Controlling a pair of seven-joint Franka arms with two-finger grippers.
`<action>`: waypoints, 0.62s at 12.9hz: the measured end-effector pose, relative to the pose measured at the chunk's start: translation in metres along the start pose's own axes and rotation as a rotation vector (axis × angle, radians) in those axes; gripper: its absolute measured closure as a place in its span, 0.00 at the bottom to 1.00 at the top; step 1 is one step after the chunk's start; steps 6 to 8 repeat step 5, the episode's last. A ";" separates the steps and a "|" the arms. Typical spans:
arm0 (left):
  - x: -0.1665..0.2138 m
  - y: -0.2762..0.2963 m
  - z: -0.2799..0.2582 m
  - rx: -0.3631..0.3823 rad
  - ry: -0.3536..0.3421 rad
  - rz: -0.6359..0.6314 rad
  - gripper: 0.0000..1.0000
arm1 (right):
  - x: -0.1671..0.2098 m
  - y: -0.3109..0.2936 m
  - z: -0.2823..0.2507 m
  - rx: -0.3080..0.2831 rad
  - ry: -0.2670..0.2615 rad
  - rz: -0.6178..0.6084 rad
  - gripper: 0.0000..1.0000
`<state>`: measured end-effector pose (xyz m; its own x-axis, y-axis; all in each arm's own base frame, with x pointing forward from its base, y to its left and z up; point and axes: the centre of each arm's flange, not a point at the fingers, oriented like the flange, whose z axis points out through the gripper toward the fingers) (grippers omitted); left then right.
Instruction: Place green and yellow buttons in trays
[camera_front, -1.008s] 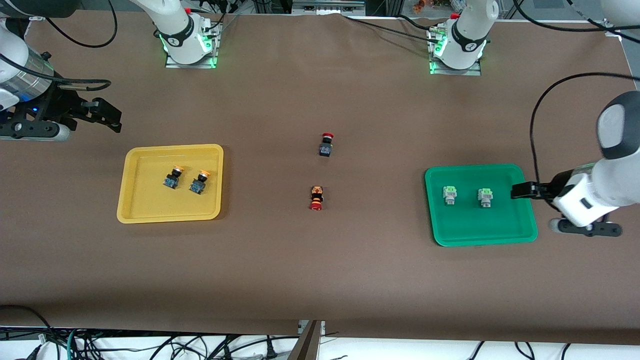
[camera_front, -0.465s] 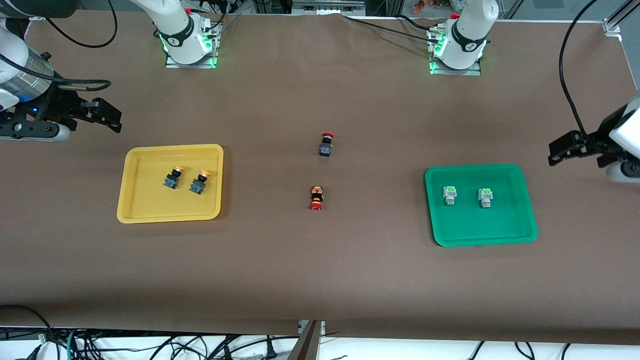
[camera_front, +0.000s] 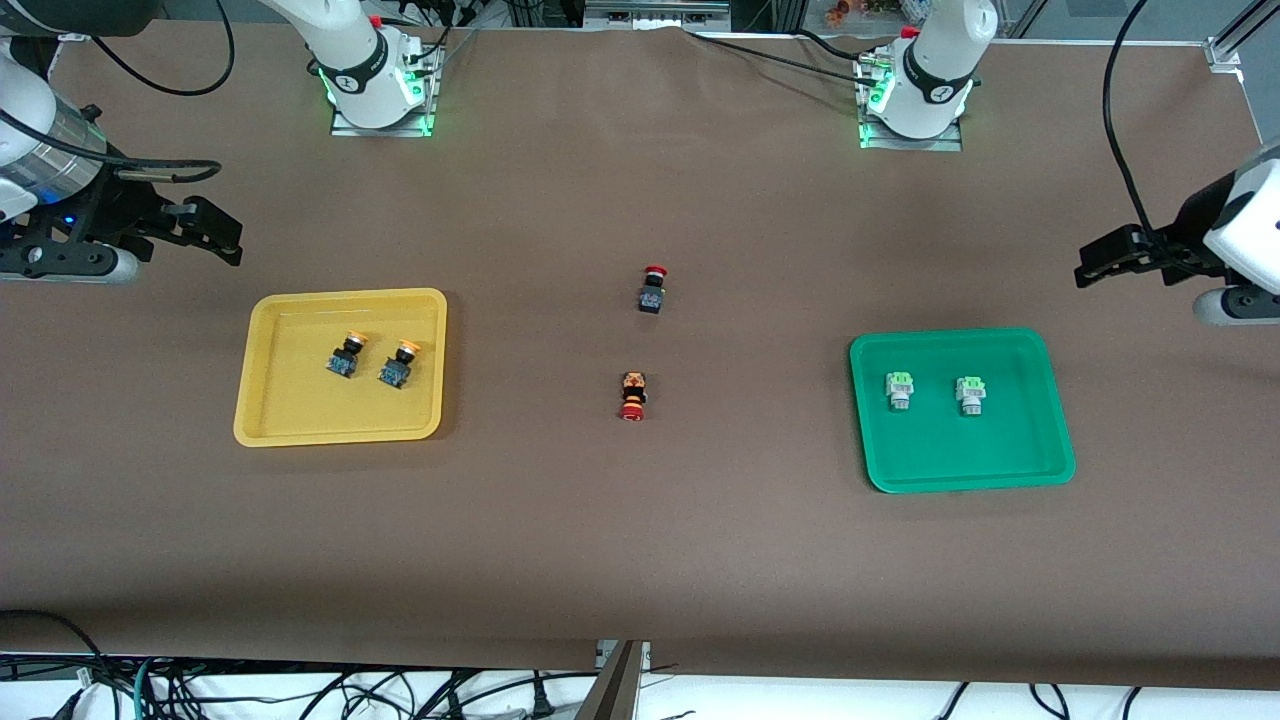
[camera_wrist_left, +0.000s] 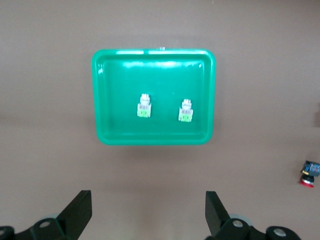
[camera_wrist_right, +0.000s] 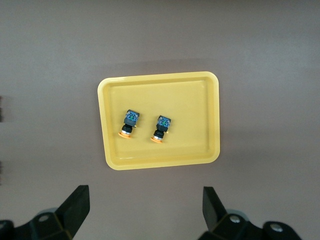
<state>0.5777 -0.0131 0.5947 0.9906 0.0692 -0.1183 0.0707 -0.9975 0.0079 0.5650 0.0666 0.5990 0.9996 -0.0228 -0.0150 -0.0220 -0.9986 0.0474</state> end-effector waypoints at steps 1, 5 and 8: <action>-0.005 0.001 0.003 0.002 -0.008 0.000 0.00 | 0.000 0.001 0.000 0.000 0.000 0.001 0.00; -0.007 -0.002 0.006 0.003 -0.011 -0.006 0.00 | 0.000 0.003 0.000 0.000 -0.001 0.005 0.00; -0.007 -0.002 0.006 0.003 -0.011 -0.006 0.00 | 0.000 0.003 0.000 0.000 -0.001 0.005 0.00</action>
